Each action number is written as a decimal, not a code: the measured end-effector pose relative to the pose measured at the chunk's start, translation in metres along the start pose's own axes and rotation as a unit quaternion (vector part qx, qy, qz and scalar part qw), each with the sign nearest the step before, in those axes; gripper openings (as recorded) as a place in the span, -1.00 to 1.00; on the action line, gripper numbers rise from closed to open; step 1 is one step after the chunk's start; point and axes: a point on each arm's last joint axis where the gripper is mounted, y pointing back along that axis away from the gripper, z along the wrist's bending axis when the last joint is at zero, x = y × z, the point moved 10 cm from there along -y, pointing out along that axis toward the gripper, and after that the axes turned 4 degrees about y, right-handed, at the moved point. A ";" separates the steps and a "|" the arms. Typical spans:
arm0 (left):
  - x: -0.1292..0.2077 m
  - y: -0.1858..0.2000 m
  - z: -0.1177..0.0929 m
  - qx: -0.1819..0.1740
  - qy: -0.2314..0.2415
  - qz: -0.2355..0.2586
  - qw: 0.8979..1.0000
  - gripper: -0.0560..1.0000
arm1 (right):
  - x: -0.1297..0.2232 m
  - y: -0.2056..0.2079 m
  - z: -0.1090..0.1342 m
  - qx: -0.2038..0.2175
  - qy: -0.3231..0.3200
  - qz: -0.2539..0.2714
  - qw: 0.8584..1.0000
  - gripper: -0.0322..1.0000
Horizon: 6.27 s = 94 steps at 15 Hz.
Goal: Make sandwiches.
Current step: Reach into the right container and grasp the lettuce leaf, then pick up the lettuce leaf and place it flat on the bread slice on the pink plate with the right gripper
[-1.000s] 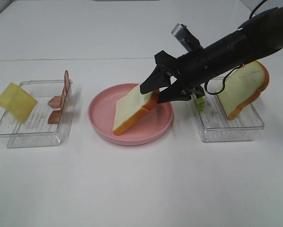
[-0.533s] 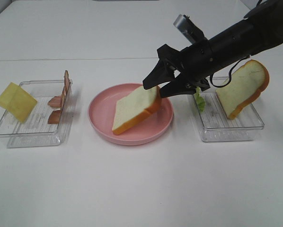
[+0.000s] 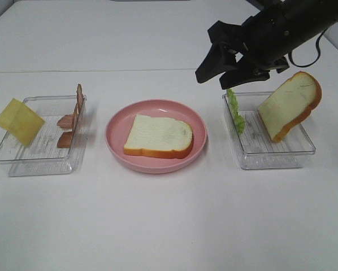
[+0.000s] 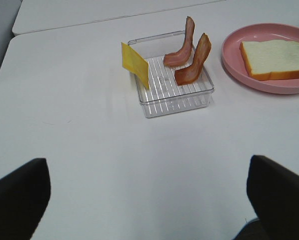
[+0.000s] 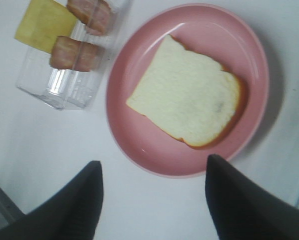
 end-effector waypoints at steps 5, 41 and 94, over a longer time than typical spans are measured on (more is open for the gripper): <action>0.000 0.000 0.000 0.000 0.000 0.000 1.000 0.98 | 0.022 0.022 -0.039 0.128 -0.045 0.060 0.989 0.22; 0.000 0.000 0.000 0.000 0.000 0.000 1.000 0.98 | -0.032 -0.073 -0.120 0.218 -0.089 0.168 0.957 -0.90; 0.000 0.000 0.000 0.000 0.000 0.000 1.000 0.98 | -0.010 -0.150 0.010 -0.121 0.016 0.069 0.990 -0.90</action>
